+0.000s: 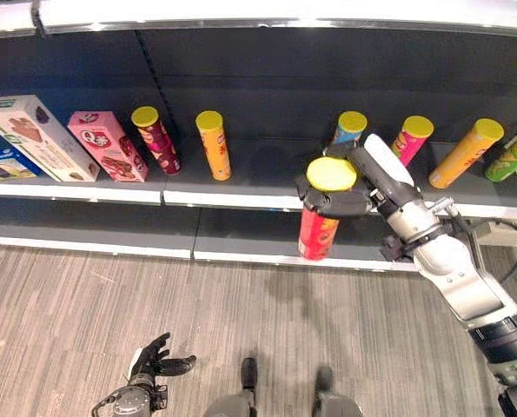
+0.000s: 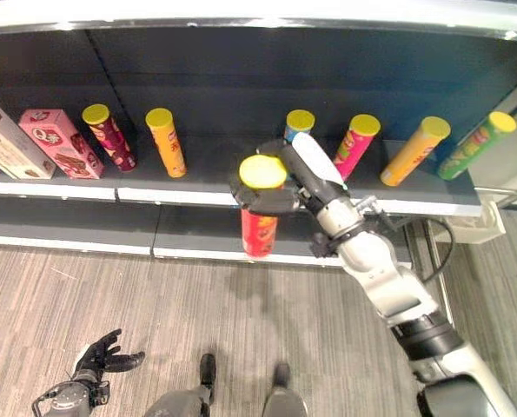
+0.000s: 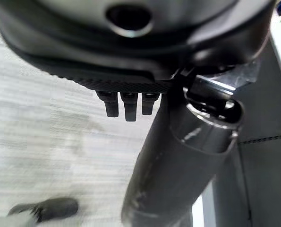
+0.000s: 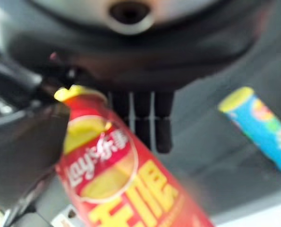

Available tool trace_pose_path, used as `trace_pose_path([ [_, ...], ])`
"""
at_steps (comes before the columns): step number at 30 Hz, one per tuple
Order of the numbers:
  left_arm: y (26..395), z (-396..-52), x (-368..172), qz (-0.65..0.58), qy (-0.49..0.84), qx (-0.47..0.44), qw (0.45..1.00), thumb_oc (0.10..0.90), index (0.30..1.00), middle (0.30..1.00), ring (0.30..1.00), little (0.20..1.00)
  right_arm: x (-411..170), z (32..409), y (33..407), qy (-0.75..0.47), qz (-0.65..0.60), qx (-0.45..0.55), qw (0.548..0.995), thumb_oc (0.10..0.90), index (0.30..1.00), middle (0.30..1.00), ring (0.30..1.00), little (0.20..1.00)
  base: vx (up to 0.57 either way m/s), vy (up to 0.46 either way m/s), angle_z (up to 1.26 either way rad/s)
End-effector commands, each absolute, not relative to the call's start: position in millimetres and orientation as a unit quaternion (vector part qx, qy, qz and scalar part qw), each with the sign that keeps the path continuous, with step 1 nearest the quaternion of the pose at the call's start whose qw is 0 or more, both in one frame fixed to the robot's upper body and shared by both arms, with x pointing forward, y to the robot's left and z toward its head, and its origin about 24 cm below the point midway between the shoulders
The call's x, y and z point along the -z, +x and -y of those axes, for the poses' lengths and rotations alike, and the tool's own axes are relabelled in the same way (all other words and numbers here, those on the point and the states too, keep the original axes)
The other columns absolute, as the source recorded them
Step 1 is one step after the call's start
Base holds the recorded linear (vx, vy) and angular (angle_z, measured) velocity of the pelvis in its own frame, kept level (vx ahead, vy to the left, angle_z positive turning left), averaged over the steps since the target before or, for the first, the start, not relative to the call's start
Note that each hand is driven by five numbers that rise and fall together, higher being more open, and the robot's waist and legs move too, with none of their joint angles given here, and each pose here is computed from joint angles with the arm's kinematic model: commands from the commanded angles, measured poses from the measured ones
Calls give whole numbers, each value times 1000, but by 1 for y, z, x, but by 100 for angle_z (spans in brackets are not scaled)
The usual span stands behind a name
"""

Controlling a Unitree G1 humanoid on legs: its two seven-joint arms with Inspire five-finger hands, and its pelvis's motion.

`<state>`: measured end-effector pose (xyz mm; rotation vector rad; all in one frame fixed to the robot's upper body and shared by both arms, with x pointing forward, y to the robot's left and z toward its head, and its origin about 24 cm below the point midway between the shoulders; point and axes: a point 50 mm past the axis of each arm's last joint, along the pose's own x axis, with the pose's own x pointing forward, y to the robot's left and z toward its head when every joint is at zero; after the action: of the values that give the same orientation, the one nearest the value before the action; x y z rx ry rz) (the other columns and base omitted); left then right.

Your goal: Put the goods on the table back onto the shelves and tidy them up.

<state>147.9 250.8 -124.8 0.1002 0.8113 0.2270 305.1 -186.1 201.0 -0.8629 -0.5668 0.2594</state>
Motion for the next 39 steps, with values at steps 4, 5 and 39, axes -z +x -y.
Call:
trace_pose_path([
  [4,140,-231,117,-354,36,-58,933,800,900,900,900,900,-264,195,290,-404,406,-44,818,400,300,300,300,300,92,-56,49],
  [5,141,-228,115,-350,40,-45,935,800,900,900,900,900,-264,195,287,-397,416,-33,817,400,300,300,300,300,29,-2,61],
  [39,170,-241,96,-289,72,-87,951,800,900,900,900,900,-340,211,310,-495,511,268,650,400,300,300,300,300,9,77,-1],
])
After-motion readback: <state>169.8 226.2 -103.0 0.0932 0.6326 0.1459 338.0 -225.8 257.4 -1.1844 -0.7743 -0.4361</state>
